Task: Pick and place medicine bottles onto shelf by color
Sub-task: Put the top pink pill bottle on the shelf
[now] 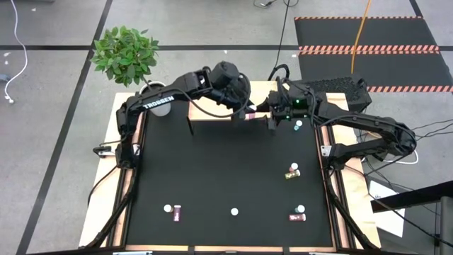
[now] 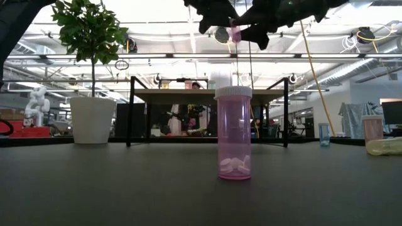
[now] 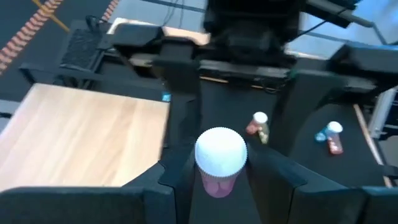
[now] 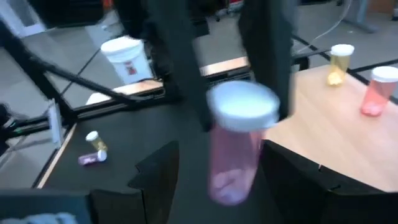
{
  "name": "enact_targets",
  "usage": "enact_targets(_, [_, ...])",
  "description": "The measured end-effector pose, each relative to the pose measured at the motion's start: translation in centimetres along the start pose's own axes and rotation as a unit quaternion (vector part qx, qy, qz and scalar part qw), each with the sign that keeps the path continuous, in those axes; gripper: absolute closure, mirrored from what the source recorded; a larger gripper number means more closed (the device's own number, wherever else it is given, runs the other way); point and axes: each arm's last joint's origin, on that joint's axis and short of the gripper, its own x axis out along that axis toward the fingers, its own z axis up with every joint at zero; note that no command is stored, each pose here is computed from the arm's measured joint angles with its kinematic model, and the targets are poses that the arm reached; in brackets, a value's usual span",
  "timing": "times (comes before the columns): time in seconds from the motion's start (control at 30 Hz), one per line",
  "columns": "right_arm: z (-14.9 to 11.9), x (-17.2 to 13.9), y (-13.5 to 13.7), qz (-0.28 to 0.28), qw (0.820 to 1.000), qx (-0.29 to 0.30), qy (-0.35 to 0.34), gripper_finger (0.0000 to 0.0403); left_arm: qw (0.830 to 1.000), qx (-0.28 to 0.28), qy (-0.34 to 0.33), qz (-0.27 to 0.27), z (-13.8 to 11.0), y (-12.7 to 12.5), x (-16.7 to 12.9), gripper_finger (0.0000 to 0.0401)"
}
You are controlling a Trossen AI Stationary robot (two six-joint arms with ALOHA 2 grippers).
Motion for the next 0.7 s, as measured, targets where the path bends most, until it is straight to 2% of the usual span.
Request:
enact_targets(0.13, [-0.2,0.2,0.4,-0.001,1.000,0.017,0.000,0.0200,1.000,0.006,0.001,-0.012,0.0,-0.8,0.2,0.0270])
enact_targets(0.27, [-0.3,0.3,0.8,0.005,0.999,0.036,0.007,0.0238,1.000,0.007,-0.001,-0.015,0.1,-1.1,0.3,0.0270])
enact_targets(0.5, [-0.4,0.4,1.0,0.009,0.999,0.039,0.007,0.0294,1.000,-0.027,-0.005,-0.012,0.2,-1.1,0.3,0.0269])
enact_targets(0.6, [-0.3,0.4,1.0,0.010,0.999,0.043,0.003,0.0305,0.999,-0.030,-0.012,-0.010,0.3,-1.1,-0.1,0.0266])
enact_targets(0.7, [-0.1,0.3,1.0,0.010,0.999,0.045,-0.005,0.0308,0.999,-0.023,-0.027,-0.009,0.7,-1.2,-0.8,0.0243])
